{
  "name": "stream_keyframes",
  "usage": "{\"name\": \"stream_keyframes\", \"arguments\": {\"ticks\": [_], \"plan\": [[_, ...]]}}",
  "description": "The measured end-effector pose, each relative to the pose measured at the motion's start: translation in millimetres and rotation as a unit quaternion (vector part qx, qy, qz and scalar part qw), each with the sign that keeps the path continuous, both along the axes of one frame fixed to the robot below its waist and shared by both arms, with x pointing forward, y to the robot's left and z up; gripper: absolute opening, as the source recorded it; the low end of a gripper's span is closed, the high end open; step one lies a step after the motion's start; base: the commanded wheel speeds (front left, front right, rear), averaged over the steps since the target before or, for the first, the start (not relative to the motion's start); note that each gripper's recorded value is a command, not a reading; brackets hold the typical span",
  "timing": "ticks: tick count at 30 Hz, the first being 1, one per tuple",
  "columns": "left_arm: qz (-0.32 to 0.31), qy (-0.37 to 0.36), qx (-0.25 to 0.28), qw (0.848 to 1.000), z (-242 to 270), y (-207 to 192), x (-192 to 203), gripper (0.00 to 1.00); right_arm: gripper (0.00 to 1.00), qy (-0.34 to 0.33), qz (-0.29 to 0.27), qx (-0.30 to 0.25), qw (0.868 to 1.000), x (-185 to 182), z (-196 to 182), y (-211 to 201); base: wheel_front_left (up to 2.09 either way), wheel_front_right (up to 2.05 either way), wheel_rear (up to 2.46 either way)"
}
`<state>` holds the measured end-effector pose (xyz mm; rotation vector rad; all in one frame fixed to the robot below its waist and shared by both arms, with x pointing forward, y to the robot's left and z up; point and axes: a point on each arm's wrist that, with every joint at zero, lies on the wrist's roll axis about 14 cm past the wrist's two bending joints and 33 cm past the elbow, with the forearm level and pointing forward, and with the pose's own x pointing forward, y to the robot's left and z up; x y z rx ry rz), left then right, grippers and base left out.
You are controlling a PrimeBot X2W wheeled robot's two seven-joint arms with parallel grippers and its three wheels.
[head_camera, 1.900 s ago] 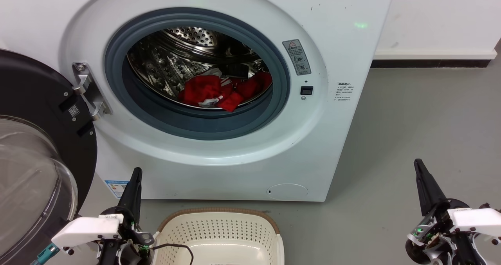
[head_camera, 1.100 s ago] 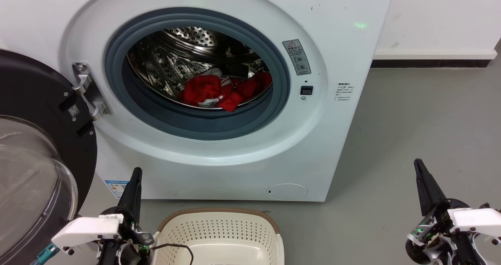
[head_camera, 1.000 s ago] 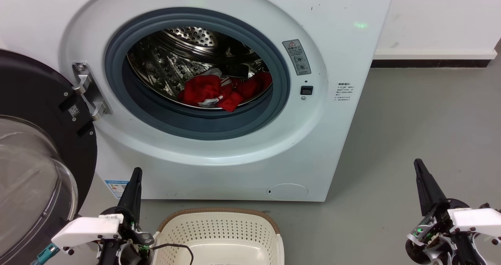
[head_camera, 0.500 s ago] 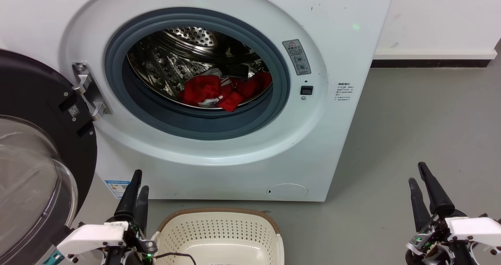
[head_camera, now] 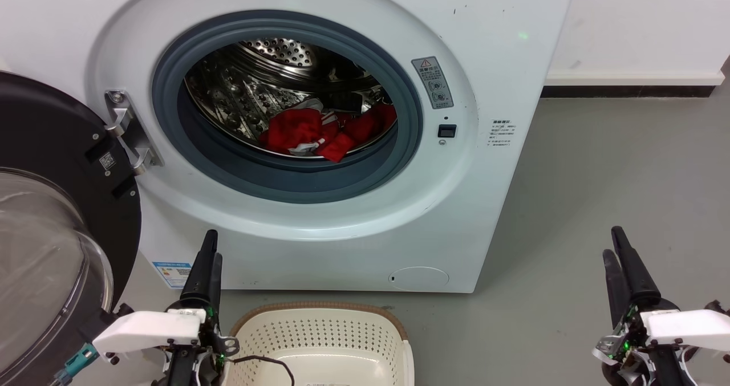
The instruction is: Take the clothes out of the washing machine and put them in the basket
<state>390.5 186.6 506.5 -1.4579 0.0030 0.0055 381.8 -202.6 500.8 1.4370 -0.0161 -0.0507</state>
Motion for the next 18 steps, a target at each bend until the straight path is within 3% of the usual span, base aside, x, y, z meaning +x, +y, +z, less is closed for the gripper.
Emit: {"name": "stream_keyframes", "arguments": {"ticks": [8,18], "plan": [[0.000,-0.027,0.084,0.996,18,-3,4,1.00,1.00,-0.011,-0.001,-0.086,0.996,2,10,1,0.00,0.00,0.00],[-0.009,-0.045,0.199,0.979,27,-14,6,1.00,1.00,-0.024,0.001,-0.204,0.979,0,19,5,0.00,0.00,0.00]]}}
